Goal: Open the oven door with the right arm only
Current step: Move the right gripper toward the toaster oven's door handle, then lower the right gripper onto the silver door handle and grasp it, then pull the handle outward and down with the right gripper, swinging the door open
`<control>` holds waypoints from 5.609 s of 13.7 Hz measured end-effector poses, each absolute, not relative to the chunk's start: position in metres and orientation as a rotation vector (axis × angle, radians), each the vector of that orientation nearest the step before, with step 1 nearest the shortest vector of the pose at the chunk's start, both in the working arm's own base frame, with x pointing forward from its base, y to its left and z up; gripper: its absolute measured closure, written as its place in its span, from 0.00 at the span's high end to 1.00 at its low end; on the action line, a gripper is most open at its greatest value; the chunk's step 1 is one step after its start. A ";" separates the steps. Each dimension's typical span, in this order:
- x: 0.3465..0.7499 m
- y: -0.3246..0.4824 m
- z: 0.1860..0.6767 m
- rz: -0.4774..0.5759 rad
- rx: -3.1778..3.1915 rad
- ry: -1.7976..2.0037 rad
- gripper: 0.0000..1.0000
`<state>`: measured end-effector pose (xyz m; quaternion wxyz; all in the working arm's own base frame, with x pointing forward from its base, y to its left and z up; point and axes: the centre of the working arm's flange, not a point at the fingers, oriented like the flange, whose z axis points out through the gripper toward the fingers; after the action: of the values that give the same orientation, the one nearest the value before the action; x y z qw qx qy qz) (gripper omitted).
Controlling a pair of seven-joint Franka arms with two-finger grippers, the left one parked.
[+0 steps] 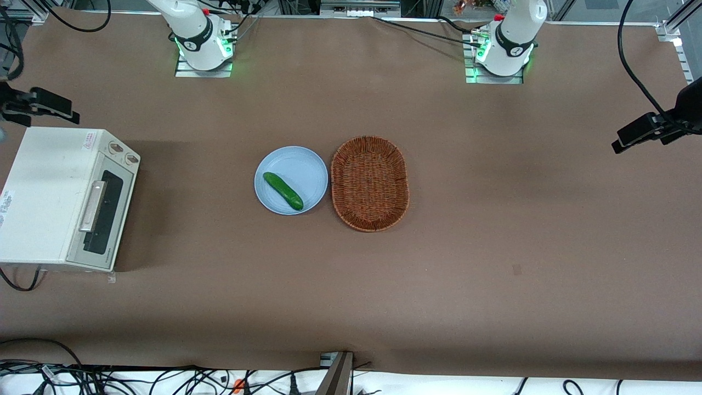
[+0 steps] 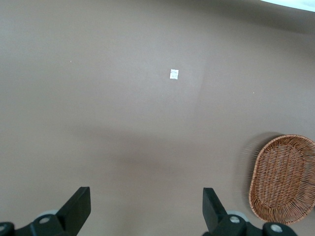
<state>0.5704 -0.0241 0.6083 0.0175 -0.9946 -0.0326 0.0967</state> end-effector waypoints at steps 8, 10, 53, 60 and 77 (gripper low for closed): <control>0.616 0.015 0.486 0.605 -3.151 -0.111 0.89; 0.624 0.030 0.460 0.664 -3.235 -0.166 0.70; 0.675 0.004 0.321 0.719 -3.478 -0.459 0.01; 0.678 0.035 0.291 0.658 -3.397 -0.462 0.01; 0.687 0.037 0.184 0.525 -3.213 -0.257 0.01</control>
<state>0.6872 0.0366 0.1842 -0.0623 -0.9819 -0.0787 0.1605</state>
